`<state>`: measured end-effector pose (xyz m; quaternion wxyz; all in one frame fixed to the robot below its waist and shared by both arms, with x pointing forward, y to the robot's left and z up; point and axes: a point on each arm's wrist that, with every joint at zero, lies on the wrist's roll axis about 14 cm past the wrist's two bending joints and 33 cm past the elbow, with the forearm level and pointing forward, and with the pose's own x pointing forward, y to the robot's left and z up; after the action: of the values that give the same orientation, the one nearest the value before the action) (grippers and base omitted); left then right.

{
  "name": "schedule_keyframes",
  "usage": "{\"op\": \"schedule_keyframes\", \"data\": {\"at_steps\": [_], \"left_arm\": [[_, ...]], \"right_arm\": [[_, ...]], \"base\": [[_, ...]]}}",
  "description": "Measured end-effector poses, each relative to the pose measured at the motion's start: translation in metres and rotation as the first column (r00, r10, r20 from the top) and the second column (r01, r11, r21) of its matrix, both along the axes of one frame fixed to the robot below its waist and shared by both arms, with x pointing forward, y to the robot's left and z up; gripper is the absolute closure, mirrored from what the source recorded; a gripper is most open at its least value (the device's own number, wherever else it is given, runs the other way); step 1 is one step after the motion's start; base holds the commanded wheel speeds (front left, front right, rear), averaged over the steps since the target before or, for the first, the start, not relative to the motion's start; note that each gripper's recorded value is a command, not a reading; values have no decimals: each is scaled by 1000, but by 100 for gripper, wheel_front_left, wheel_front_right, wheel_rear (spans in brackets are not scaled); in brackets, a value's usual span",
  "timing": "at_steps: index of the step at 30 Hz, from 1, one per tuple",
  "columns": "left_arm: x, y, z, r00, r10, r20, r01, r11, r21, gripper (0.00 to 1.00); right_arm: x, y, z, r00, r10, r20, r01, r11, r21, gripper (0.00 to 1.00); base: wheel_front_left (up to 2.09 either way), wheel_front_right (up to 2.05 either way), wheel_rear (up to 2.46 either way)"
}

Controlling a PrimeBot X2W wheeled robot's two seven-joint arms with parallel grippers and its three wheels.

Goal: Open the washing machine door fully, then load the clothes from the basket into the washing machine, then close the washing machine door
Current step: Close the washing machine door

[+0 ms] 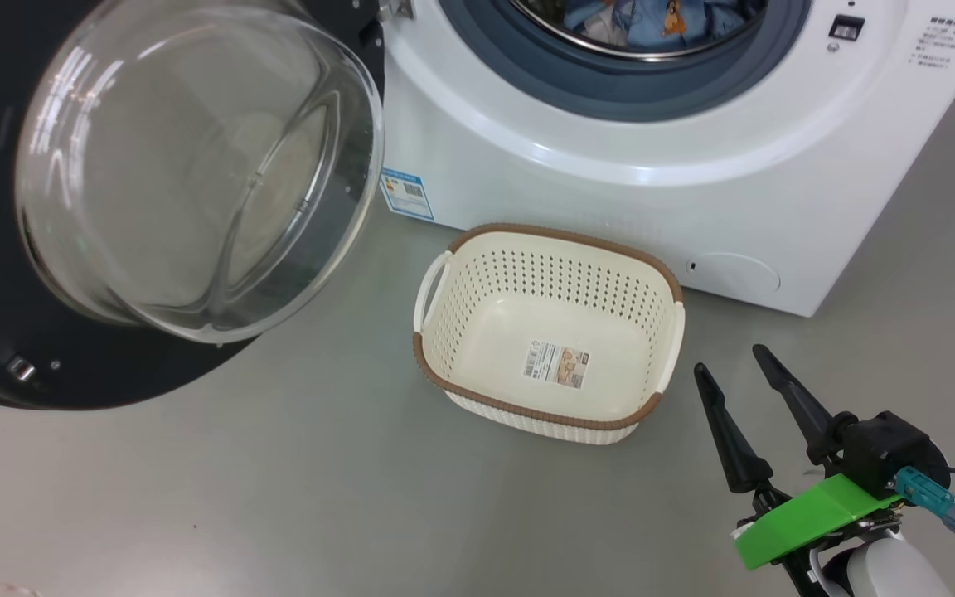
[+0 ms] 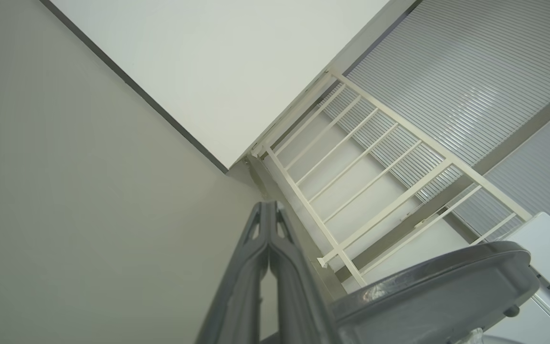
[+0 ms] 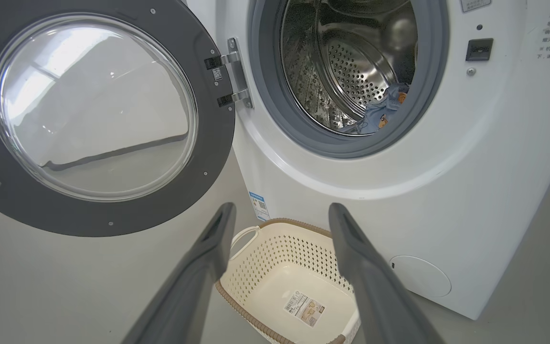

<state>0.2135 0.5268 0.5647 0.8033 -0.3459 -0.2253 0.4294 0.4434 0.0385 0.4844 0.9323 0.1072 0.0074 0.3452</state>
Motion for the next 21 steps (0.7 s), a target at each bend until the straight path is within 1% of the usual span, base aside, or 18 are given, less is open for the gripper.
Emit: {"op": "schedule_keyframes", "data": {"at_steps": [6, 7, 8, 9, 10, 11, 14, 15, 16, 17, 21], "left_arm": [[26, 9, -5, 995, -45, 93, 58, 988, -141, 100], [26, 9, -5, 995, -45, 93, 58, 988, -141, 100], [35, 10, -9, 990, -57, 129, 81, 978, -191, 100], [35, 10, -9, 990, -57, 129, 81, 978, -191, 100], [42, 10, -13, 984, -61, 167, 100, 967, -235, 100], [42, 10, -13, 984, -61, 167, 100, 967, -235, 100], [51, 10, -18, 975, -76, 209, 135, 949, -284, 100], [60, 6, -20, 967, -104, 234, 176, 934, -310, 100], [60, 6, -20, 967, -104, 234, 176, 934, -310, 100], [69, 2, -21, 958, -134, 252, 215, 920, -327, 100], [78, -2, -24, 953, -163, 257, 248, 906, -342, 100]], "right_arm": [[6, -7, -10, 1000, -19, -23, 19, 1000, -5, 0], [6, -7, -10, 1000, -19, -23, 19, 1000, -5, 0], [9, -11, -15, 999, -26, -34, 26, 1000, -11, 0], [9, -11, -15, 999, -26, -34, 26, 1000, -11, 0], [11, -15, -19, 999, -34, -42, 33, 999, -16, 0], [11, -15, -19, 999, -34, -42, 33, 999, -16, 0], [13, -19, -23, 998, -44, -53, 44, 999, -18, 0], [15, -22, -26, 997, -51, -58, 50, 999, -20, 0], [15, -22, -26, 997, -51, -58, 50, 999, -20, 0], [17, -24, -26, 997, -57, -57, 56, 998, -20, 0], [20, -26, -25, 997, -65, -52, 64, 998, -18, 0]], "base": [[0, 0, 0], [0, 0, 0], [0, 0, 0], [0, 0, 0], [0, 0, 0], [0, 0, 0], [0, 0, 0], [0, 0, 0], [0, 0, 0], [0, 0, 0], [0, 0, 0]]}}
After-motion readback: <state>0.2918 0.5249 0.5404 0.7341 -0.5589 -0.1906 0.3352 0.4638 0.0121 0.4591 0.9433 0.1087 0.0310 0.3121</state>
